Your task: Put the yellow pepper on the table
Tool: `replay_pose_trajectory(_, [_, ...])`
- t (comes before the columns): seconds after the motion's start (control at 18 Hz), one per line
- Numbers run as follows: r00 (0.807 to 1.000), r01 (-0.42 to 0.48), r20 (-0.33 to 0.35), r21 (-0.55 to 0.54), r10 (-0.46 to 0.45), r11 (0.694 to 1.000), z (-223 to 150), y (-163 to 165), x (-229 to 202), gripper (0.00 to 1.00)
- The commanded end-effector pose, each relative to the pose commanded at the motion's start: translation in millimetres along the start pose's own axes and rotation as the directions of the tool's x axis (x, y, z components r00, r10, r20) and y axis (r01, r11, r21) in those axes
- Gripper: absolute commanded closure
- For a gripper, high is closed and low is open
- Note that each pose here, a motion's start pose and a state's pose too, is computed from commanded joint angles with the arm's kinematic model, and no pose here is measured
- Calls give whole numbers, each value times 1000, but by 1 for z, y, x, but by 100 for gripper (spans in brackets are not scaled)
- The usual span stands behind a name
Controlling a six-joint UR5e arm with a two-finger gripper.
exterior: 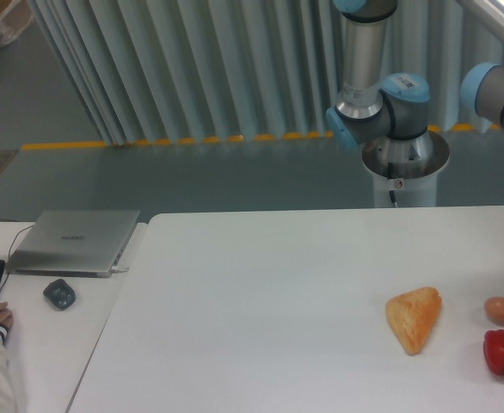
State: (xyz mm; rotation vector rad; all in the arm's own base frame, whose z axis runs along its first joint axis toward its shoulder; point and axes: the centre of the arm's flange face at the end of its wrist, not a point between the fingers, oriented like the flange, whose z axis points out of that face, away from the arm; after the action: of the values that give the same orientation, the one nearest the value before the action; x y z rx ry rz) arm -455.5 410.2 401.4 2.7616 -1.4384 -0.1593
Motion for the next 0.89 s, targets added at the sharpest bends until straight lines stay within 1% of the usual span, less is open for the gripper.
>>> replay_pose_trajectory(0.28, [1000, 0, 1, -2, 0, 1000, -1, 0, 0, 0])
replay_pose_trajectory(0.44, [1000, 1, -10, -4, -1, 1000, 3, -1, 3, 0])
replay_pose_trajectory(0.5, [1000, 16, -10, -4, -16, 1000, 2, 0, 8, 0])
replay_pose_trajectory(0.72, [998, 61, -17, -6, -61, 998, 6, 23, 19, 0])
replay_pose_trajectory(0.83, [995, 103, -14, -5, -103, 995, 2, 37, 32, 0])
replay_pose_trajectory(0.89, [993, 114, -13, -6, -114, 993, 1, 39, 35, 0])
